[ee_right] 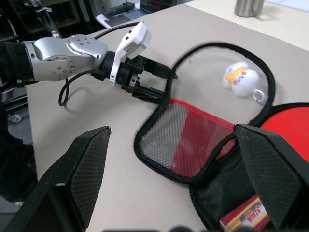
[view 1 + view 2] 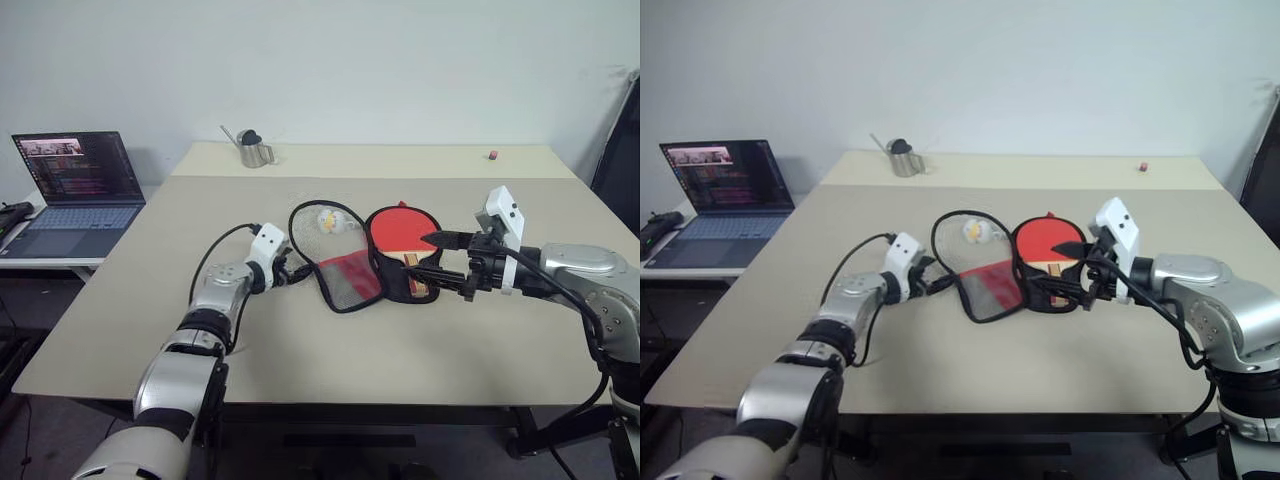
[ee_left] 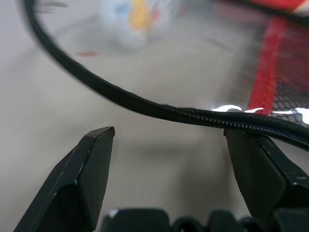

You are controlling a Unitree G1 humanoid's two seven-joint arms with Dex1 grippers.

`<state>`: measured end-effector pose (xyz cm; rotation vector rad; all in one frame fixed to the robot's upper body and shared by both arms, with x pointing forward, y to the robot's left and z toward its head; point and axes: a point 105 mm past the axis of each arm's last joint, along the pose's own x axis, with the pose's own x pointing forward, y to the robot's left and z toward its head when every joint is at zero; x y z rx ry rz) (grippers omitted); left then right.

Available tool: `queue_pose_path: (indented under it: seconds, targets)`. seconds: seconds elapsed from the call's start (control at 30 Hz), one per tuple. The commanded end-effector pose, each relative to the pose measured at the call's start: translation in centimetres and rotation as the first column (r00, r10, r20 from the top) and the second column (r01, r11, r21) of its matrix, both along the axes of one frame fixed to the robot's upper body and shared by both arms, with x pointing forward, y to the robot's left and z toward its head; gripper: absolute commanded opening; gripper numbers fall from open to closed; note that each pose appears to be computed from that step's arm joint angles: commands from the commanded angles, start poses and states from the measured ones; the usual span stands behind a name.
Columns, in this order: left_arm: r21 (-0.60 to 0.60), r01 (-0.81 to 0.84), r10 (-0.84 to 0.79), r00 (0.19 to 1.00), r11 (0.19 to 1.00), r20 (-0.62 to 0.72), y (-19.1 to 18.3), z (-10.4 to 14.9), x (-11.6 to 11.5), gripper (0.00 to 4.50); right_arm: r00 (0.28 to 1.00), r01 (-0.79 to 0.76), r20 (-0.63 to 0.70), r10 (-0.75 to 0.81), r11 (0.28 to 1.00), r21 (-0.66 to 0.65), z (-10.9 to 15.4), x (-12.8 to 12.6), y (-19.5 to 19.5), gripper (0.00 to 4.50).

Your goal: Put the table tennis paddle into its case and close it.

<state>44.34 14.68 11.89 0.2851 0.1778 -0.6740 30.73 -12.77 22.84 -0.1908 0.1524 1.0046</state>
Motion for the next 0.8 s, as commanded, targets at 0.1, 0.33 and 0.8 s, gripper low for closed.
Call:
queue_pose_path:
  seconds: [0.1, 0.33, 0.8]
  targets:
    - [-0.03, 0.095, -0.088, 0.982, 0.995, 0.166, -2.8, 6.3, 1.2, 3.96, 0.996, 0.046, 0.074, -0.047, 0.999, 0.01, 1.9, -0.2, -1.5, 4.46]
    - [-0.061, 0.242, -0.221, 0.947, 0.968, 0.234, -8.9, 9.5, 0.8, 3.96, 0.988, 0.107, 0.109, -0.108, 0.994, 0.016, 2.9, -0.3, -2.8, 4.46]
    - [-0.081, 0.306, -0.278, 0.926, 0.948, 0.255, -15.0, 9.8, 0.0, 3.96, 0.933, 0.34, 0.116, -0.341, 0.94, 0.031, 2.8, 1.0, -7.2, 4.46]
